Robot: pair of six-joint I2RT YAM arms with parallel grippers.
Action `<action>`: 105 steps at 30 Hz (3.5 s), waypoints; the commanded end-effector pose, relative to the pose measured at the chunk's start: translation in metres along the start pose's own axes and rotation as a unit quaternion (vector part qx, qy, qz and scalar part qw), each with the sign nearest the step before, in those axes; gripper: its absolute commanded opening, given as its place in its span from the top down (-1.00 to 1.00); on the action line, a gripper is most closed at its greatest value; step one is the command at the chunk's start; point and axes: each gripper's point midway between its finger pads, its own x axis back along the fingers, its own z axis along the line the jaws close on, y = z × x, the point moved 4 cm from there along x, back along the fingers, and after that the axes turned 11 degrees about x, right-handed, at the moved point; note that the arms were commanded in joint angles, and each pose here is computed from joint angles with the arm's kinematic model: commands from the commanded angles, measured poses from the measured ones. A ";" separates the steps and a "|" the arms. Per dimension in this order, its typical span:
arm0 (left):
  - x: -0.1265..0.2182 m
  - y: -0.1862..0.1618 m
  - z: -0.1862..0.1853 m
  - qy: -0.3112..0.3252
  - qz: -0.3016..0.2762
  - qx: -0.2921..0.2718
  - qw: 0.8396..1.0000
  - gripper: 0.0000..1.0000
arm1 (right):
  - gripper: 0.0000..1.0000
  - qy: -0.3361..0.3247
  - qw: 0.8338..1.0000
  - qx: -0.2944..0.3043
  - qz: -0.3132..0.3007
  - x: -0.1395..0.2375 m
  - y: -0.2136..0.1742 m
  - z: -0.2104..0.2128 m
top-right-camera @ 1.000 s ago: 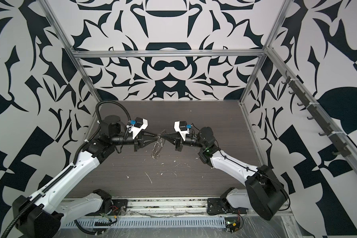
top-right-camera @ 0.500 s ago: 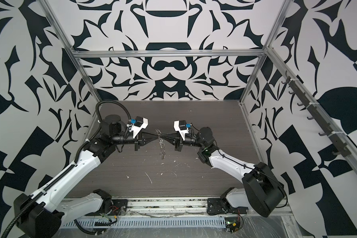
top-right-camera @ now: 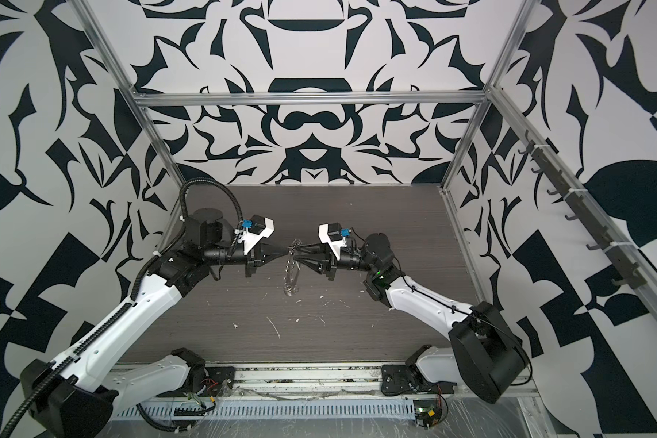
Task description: Remove the keys from the keyring
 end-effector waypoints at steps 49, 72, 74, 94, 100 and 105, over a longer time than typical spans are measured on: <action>-0.003 -0.018 -0.018 0.043 0.149 -0.101 0.983 0.69 | 1.00 0.088 0.995 -0.006 0.055 -0.028 -0.002 0.002; 0.022 0.023 -0.008 -0.029 -0.060 0.007 0.998 0.43 | 1.00 0.020 0.990 0.024 -0.135 -0.017 0.049 -0.016; 0.020 0.023 -0.008 -0.035 -0.061 0.007 0.997 0.45 | 1.00 0.020 0.990 0.026 -0.136 -0.018 0.050 -0.017; 0.014 0.024 -0.004 -0.050 -0.062 0.015 0.997 0.70 | 1.00 0.031 0.988 0.032 -0.146 -0.024 0.061 -0.015; 0.012 0.025 -0.005 -0.052 -0.063 0.012 0.997 0.72 | 1.00 0.036 0.989 0.028 -0.143 -0.027 0.057 -0.014; 0.014 0.025 -0.005 -0.046 -0.063 0.006 0.997 1.00 | 1.00 0.037 0.989 0.026 -0.141 -0.027 0.055 -0.014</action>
